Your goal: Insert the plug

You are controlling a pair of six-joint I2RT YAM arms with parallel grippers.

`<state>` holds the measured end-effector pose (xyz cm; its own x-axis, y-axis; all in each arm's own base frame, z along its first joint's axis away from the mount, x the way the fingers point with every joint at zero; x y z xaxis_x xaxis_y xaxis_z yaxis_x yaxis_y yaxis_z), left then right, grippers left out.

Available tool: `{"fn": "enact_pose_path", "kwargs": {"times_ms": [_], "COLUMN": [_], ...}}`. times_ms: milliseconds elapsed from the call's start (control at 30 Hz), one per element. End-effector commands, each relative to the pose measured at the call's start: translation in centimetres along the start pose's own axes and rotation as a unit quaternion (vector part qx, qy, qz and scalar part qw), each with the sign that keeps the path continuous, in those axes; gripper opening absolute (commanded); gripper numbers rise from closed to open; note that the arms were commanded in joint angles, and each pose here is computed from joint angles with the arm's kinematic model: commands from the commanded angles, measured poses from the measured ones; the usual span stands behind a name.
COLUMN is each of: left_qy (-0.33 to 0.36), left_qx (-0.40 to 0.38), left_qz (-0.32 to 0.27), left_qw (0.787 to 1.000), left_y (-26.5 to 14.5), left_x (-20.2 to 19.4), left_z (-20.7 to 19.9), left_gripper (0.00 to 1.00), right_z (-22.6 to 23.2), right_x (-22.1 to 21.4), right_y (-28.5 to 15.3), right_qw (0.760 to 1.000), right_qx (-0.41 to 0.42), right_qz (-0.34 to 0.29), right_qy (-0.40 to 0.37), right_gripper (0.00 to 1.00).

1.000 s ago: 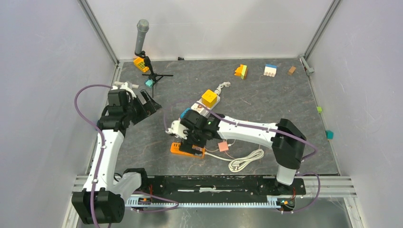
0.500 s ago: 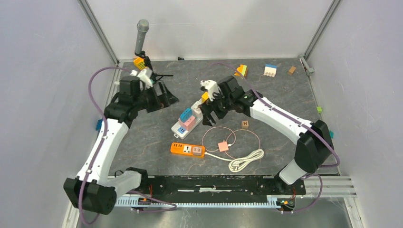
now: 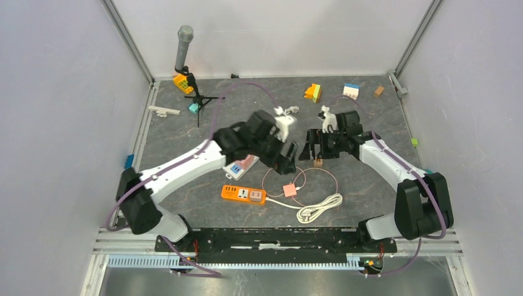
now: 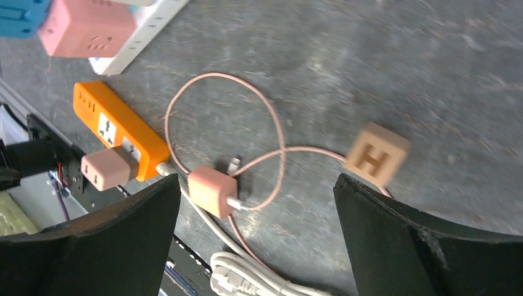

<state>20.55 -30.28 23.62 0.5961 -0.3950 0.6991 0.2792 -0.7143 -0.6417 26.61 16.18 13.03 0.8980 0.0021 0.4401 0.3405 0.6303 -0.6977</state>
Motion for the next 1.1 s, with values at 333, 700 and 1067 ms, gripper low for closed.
{"fn": "enact_pose_path", "kwargs": {"times_ms": [333,700,1067], "left_qy": [0.273,0.297,0.279], "left_qx": [0.039,0.079,0.075], "left_qz": [0.147,0.187,0.206], "left_qw": [0.95,0.933,0.935], "left_y": [10.4,13.6,13.9], "left_x": [-6.6,-9.8,-12.3], "left_z": [-2.4,0.4,1.1], "left_gripper": [0.92,0.84,0.74], "right_z": [-4.8,-5.6,-5.1], "right_x": [-2.8,-3.6,-2.4], "right_y": [-2.4,-2.5,-2.7], "right_qw": [0.996,0.995,0.996], "right_qx": [-0.066,-0.072,-0.057], "right_qz": [-0.002,0.004,-0.004], "right_qy": [0.064,0.069,0.065], "right_gripper": [0.98,0.98,0.98]}}
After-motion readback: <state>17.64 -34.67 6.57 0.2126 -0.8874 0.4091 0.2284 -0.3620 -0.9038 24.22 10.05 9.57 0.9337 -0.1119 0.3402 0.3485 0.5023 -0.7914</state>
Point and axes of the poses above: each gripper's point midway between its finger pads, its own y axis out along the fingers, its own z axis along the line the jaws close on, x = y × z, the point moved 4 cm from there along -y, back along the fingers, and after that the axes turned 6 degrees about y, right-handed, at the moved point
